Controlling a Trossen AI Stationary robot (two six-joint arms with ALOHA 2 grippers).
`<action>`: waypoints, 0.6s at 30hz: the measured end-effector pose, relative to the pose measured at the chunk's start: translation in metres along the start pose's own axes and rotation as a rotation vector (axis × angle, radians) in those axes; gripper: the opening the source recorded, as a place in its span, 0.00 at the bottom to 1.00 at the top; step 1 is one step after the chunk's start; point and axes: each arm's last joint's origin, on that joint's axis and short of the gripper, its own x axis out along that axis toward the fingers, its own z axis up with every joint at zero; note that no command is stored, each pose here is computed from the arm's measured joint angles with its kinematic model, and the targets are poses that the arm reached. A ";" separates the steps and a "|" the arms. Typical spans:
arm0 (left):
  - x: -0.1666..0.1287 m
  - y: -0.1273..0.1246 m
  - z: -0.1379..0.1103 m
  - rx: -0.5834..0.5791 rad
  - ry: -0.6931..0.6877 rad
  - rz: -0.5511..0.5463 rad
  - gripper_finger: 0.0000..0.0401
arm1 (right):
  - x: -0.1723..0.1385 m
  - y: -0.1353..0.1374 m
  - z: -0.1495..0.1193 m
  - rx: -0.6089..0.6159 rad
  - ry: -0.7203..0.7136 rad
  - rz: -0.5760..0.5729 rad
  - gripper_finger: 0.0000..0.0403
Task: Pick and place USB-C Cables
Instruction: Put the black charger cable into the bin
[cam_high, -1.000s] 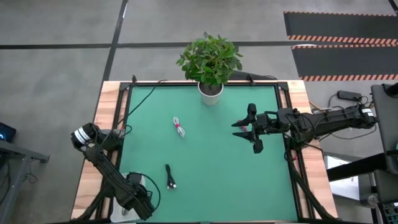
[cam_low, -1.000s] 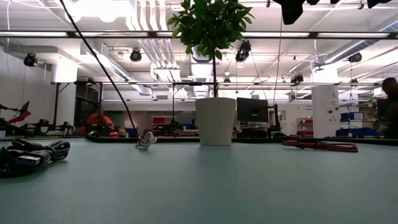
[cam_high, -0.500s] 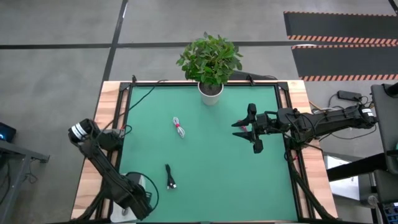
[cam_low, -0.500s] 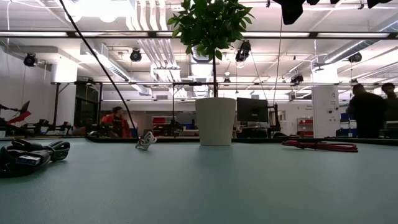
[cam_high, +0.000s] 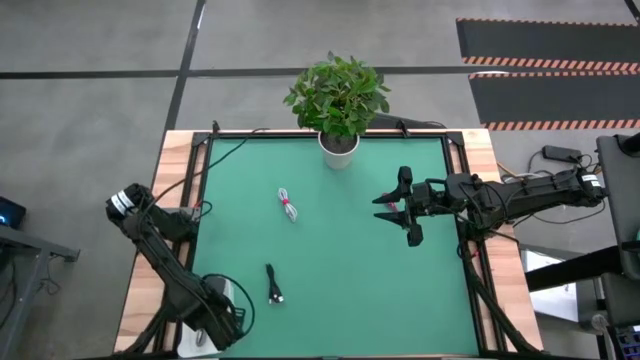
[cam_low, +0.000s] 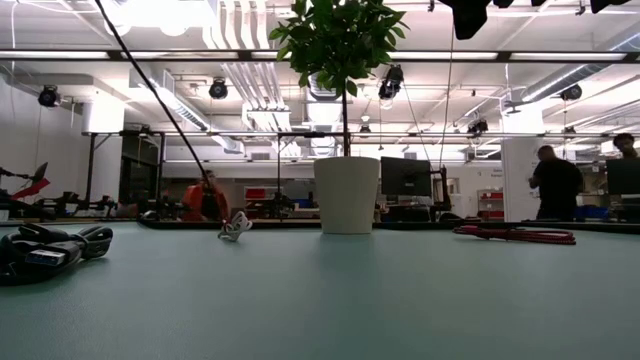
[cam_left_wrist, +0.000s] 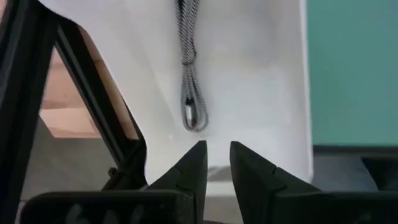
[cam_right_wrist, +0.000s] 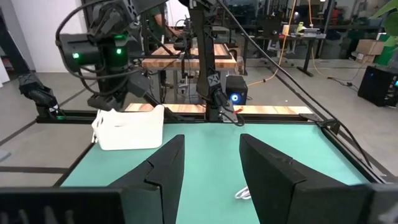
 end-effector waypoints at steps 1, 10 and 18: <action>-0.002 -0.001 -0.001 0.003 0.006 -0.008 0.14 | 0.000 0.000 0.000 0.000 0.000 0.000 0.36; -0.020 -0.007 -0.007 0.070 -0.109 -0.206 0.14 | 0.000 0.000 0.000 0.000 0.000 0.000 0.36; -0.045 -0.024 -0.002 0.197 -0.417 -0.532 0.14 | 0.000 0.000 0.000 0.000 0.000 0.000 0.36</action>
